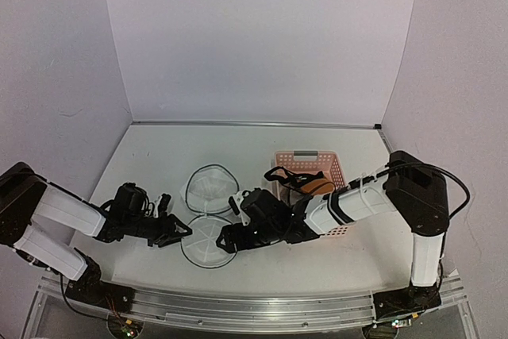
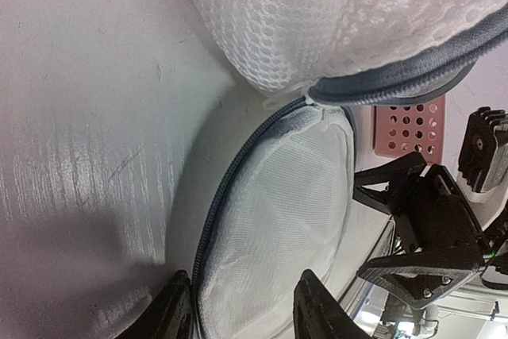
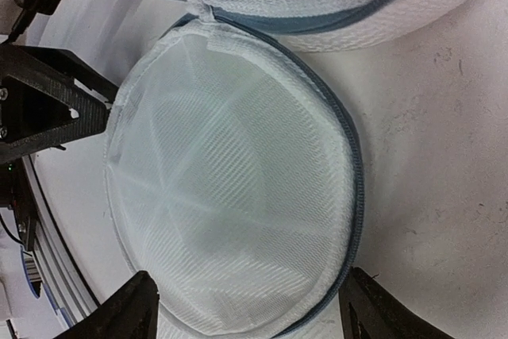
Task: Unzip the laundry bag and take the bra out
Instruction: Pick up the laundry bag lid at the center of the board.
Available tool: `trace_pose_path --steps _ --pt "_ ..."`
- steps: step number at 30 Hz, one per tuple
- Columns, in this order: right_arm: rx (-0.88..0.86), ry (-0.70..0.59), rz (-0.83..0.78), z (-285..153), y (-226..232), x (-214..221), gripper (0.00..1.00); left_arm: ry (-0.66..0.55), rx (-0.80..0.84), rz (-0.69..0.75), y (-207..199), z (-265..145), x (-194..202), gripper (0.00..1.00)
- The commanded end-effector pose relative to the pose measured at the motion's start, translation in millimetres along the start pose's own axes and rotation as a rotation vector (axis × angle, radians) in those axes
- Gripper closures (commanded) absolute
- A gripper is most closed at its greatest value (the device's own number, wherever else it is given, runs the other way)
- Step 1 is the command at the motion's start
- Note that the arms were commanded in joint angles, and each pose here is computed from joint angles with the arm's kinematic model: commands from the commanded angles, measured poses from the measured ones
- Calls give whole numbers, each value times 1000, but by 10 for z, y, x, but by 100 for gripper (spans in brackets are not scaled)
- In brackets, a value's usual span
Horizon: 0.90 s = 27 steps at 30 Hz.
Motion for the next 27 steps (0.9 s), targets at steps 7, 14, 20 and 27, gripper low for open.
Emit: trace_pose_path --steps 7,14,20,27 --pt "-153 -42 29 37 135 9 23 70 -154 -105 462 1 262 56" --pt "-235 -102 29 -50 244 -65 29 81 -132 -102 429 -8 306 58" --pt "-229 -128 34 -115 238 -85 30 77 -53 -86 242 -59 296 75" --pt "-223 -161 20 -257 239 -114 30 63 66 -75 -72 -170 263 94"
Point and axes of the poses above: each gripper's point midway between its finger pads, its own z axis out along the fingers, its own y axis along the line the jaws close on, x = y × z, the point moved 4 cm from there along -z, back along the fingers, and after that the axes turned 13 degrees about -z, right-handed, at the moved point
